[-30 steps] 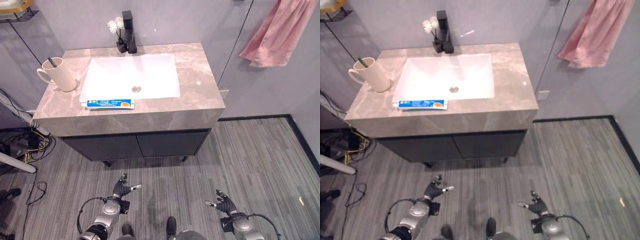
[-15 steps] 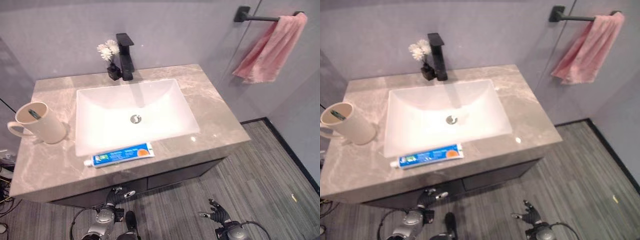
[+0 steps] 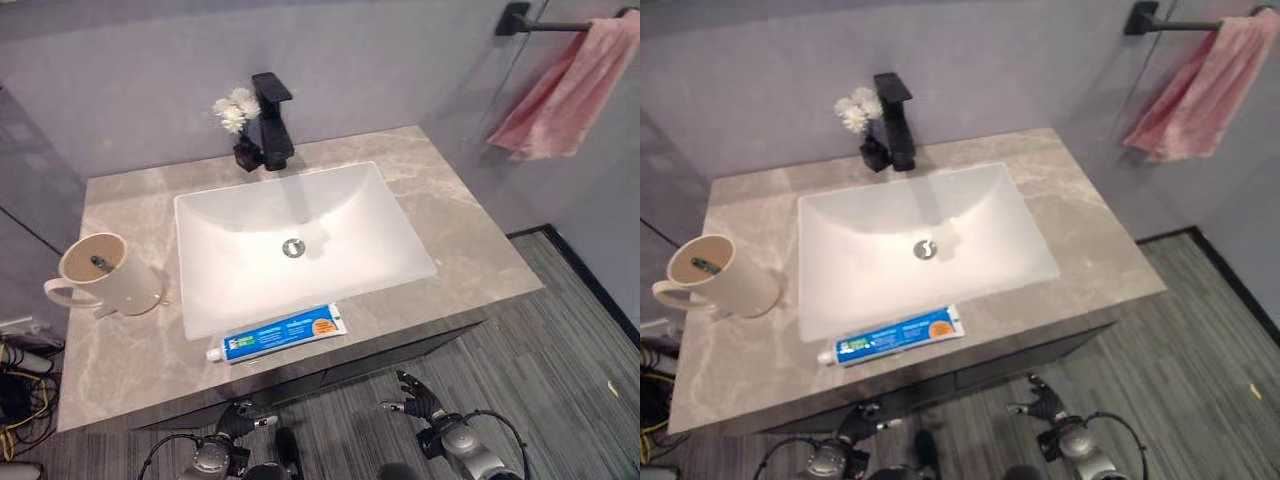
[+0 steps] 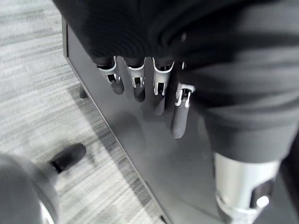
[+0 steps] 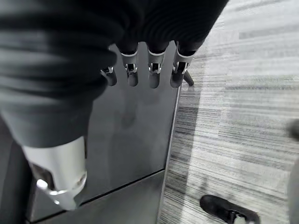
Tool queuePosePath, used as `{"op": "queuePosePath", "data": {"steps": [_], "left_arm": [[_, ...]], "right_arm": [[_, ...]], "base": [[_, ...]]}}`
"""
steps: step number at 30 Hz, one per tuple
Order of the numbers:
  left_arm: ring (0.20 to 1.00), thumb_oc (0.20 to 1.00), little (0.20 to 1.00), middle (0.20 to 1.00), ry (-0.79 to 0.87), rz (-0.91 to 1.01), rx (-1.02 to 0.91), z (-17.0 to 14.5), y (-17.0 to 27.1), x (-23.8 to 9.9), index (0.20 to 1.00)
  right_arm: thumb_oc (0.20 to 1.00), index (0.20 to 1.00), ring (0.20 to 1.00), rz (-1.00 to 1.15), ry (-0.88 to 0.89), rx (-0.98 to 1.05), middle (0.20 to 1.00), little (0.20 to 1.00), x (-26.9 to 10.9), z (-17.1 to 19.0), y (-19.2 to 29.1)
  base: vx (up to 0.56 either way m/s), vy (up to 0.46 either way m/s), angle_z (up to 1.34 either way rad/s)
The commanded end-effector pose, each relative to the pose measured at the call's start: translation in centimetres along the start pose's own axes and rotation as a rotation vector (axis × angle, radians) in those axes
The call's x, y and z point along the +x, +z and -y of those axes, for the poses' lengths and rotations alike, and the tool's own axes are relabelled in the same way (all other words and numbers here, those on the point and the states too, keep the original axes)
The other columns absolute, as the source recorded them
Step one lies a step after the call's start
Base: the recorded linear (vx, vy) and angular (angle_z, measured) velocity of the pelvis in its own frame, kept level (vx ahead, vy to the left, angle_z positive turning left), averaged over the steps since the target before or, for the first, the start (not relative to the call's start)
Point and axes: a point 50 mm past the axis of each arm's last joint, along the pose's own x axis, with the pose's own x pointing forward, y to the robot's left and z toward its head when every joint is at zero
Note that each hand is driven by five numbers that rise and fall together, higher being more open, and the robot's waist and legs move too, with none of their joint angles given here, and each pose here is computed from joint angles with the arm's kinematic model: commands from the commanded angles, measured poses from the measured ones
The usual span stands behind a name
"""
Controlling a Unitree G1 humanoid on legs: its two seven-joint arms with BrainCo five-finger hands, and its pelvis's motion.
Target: Put brush and paste in cup on sink, flatten towel.
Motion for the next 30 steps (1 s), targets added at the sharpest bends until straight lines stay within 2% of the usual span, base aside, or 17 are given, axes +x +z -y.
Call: {"op": "queuePosePath", "data": {"steps": [1, 15, 27, 30], "left_arm": [[1.0, 1.0, 1.0, 1.0, 0.09, 0.2, -0.04, -2.2, 5.7, 1.5, 1.0], [1.0, 1.0, 1.0, 1.0, 0.073, 0.148, -0.151, -0.7, 4.7, 1.5, 1.0], [1.0, 1.0, 1.0, 1.0, 0.053, 0.153, -0.097, -1.0, 4.0, 1.0, 1.0], [1.0, 1.0, 1.0, 1.0, 0.055, 0.101, -0.083, -1.2, 2.4, 0.7, 1.0]], "right_arm": [[1.0, 1.0, 1.0, 0.036, -0.019, -0.062, 1.0, 1.0, -0.4, 1.1, 0.2], [1.0, 1.0, 1.0, -0.018, -0.084, -0.076, 1.0, 1.0, -1.3, 3.2, -1.4], [1.0, 1.0, 1.0, -0.057, -0.101, 0.006, 1.0, 1.0, -1.7, 2.7, -2.7], [1.0, 1.0, 1.0, -0.06, -0.063, -0.027, 1.0, 1.0, -1.3, 2.0, -2.4]], "base": [[0.0, -0.129, 0.06], [-0.04, -0.195, 0.2], [0.03, 0.048, 0.04], [0.01, 0.057, 0.07]]}}
